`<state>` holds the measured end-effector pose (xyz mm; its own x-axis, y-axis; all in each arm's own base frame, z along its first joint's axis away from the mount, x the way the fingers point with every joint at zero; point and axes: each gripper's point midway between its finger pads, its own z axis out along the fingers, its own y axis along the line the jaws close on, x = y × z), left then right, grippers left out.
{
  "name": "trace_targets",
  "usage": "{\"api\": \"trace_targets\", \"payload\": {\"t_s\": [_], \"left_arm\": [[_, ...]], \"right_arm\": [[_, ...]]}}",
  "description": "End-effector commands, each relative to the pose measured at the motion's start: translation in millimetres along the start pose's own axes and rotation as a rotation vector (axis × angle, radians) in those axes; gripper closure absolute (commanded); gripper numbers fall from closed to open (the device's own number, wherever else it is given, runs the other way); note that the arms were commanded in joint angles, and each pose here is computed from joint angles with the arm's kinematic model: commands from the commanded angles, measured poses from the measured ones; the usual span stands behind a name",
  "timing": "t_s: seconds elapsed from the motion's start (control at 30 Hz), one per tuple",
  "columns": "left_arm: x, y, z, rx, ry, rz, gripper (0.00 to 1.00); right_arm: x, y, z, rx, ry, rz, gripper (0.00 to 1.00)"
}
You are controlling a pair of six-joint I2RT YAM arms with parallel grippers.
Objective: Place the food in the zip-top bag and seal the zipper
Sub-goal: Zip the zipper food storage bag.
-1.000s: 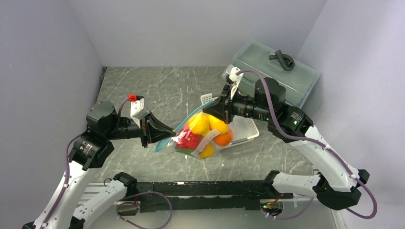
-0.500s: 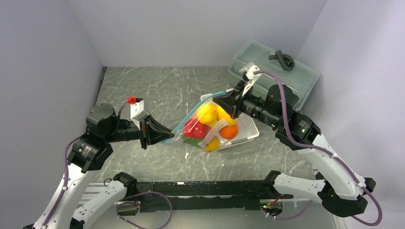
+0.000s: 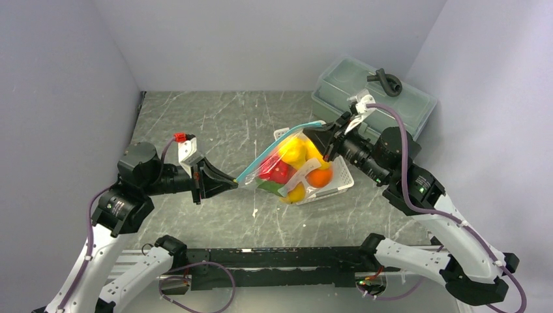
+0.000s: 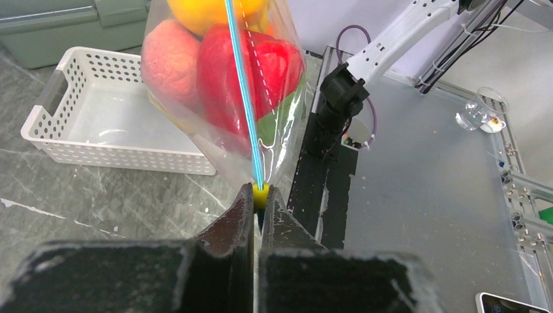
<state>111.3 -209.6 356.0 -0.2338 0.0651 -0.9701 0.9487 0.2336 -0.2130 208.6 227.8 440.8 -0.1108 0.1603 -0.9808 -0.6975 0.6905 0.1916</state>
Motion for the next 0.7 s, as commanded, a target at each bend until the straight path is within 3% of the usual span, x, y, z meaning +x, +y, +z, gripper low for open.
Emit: {"api": "trace_targets", "payload": {"t_s": [0.0, 0.23, 0.33, 0.57, 0.67], "left_arm": [[13.0, -9.2, -5.3, 0.022, 0.04, -0.031, 1.0], [9.8, -5.6, -4.2, 0.005, 0.036, -0.035, 1.0], [7.9, 0.1, -4.3, -0.031, 0.029, -0.038, 0.92], [4.3, 18.8, -5.4, -0.142, 0.008, -0.048, 0.56], [2.0, 24.5, -6.8, -0.181, 0.001, -0.049, 0.31]], "right_arm": [[-71.6, -22.6, -18.8, 0.131, -0.279, 0.017, 1.0], [-68.3, -19.0, -11.8, 0.112, -0.257, 0.015, 1.0], [-67.5, -15.9, -9.8, 0.095, -0.249, 0.008, 1.0], [-55.7, -9.3, -0.4, 0.054, -0.197, -0.007, 1.0], [-49.5, -4.2, 5.5, 0.026, -0.155, -0.021, 1.0]]}}
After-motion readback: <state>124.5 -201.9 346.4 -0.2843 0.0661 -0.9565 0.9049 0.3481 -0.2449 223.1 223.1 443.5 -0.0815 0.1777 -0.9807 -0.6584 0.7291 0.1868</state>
